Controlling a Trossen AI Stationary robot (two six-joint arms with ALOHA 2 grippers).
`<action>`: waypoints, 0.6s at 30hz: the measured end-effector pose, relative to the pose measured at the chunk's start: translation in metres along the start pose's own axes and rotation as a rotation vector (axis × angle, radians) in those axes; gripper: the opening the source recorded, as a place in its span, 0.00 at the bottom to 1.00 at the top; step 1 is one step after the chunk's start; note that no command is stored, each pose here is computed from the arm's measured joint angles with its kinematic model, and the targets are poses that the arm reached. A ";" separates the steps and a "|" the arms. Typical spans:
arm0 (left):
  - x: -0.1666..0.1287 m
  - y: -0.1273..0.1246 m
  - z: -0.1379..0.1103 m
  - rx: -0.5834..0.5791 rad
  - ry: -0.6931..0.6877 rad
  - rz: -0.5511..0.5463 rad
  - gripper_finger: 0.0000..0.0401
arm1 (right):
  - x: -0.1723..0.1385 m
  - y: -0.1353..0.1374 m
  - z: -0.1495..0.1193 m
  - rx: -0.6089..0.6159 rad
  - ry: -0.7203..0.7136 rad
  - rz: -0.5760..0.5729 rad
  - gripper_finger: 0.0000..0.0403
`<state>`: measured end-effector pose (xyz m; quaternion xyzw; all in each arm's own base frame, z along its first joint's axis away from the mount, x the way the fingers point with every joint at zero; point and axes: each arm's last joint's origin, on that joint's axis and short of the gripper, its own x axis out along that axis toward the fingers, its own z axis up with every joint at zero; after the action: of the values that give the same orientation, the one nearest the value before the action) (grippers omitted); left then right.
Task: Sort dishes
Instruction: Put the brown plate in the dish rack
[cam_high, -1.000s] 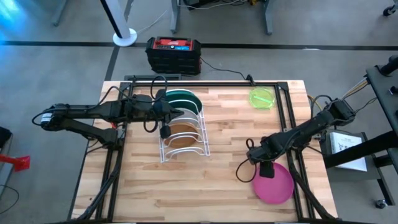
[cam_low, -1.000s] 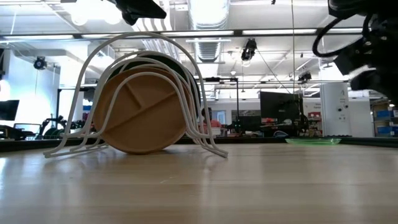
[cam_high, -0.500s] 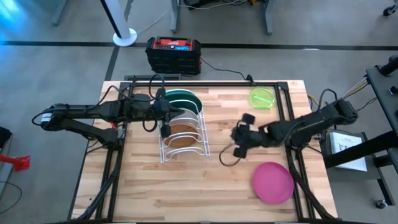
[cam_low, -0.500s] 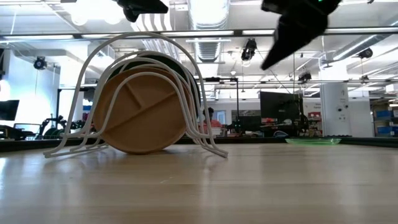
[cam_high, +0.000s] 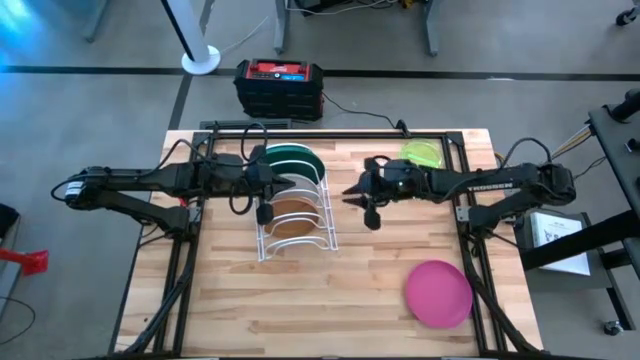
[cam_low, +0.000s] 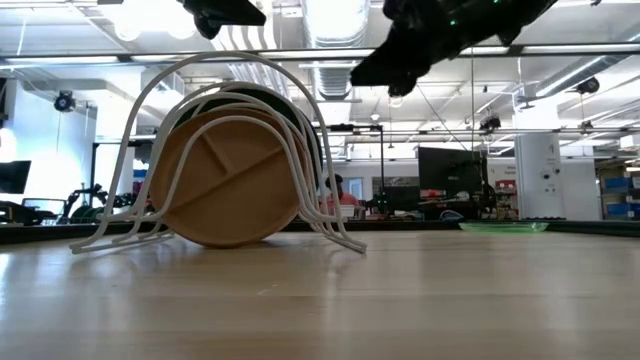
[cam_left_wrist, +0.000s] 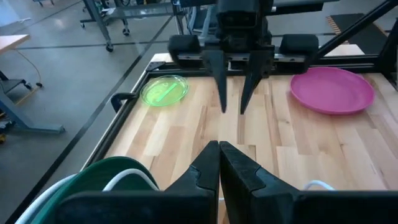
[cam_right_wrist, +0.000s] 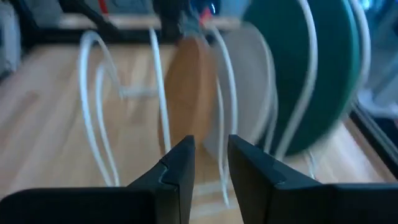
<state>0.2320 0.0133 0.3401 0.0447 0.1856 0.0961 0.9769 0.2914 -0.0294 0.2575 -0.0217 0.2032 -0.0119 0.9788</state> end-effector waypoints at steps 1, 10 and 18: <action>0.000 0.000 0.000 0.000 0.000 0.000 0.00 | 0.003 -0.001 0.000 -0.004 -0.011 -0.004 0.24; 0.001 0.000 -0.004 0.007 0.035 -0.001 0.00 | 0.042 -0.004 -0.003 0.034 -0.077 -0.013 0.28; -0.002 -0.001 -0.020 -0.048 0.211 -0.003 0.00 | 0.077 -0.007 0.002 0.052 -0.041 -0.011 0.26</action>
<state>0.2228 0.0131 0.3217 0.0108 0.2852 0.1032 0.9528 0.3624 -0.0389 0.2293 0.0023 0.1828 -0.0220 0.9829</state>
